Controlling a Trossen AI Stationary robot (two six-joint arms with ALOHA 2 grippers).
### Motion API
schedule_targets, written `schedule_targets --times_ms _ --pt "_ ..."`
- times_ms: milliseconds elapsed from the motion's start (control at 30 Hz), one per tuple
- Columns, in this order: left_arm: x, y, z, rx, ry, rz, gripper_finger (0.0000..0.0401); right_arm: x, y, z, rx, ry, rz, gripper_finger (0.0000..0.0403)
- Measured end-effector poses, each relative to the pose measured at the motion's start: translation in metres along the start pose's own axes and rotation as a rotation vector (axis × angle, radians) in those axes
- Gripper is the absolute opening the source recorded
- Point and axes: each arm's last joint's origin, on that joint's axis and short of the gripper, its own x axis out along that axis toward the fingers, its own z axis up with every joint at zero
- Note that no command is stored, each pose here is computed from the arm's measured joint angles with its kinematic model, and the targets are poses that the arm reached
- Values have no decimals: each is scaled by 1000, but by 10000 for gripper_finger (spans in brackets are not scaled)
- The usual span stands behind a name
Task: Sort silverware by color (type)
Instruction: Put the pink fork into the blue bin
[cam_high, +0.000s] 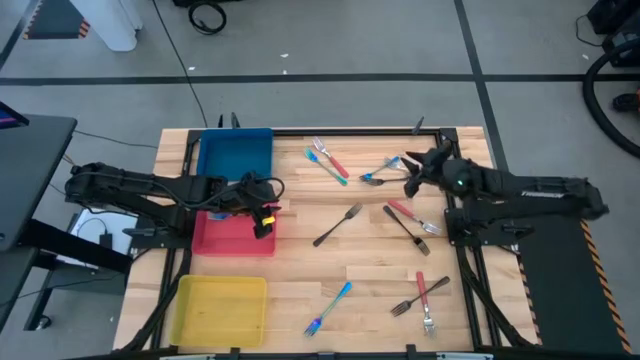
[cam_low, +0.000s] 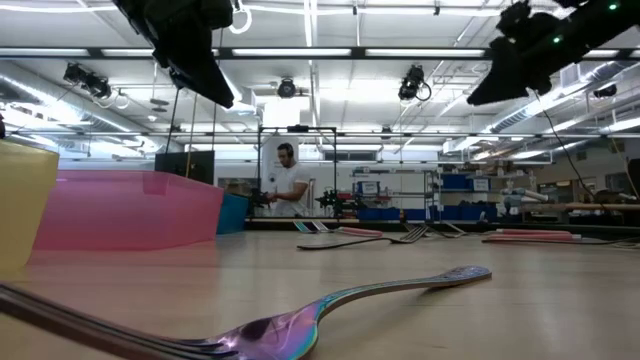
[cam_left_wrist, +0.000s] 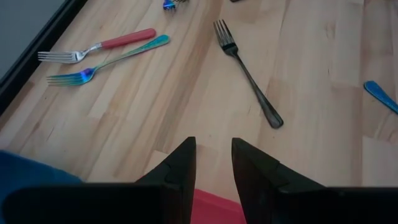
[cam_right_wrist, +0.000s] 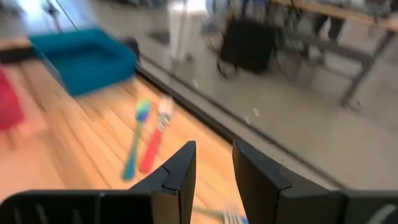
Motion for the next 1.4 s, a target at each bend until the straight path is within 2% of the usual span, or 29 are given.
schedule_targets --times_ms 267,433,600,867,1133,1400 --pt "0 0 0 10 0 0 103 34 -16 5 54 263 39 114" --pt "0 0 0 46 0 0 103 59 -25 -7 78 459 66 114" --pt "0 0 0 47 0 0 103 81 -33 -23 37 605 47 114" --pt "0 0 0 47 1 0 103 103 -42 -42 -37 743 24 114" --pt "0 0 0 47 1 0 103 118 -46 -57 -53 845 16 114" --pt "0 0 0 47 1 0 103 136 -47 -72 -56 888 10 114"
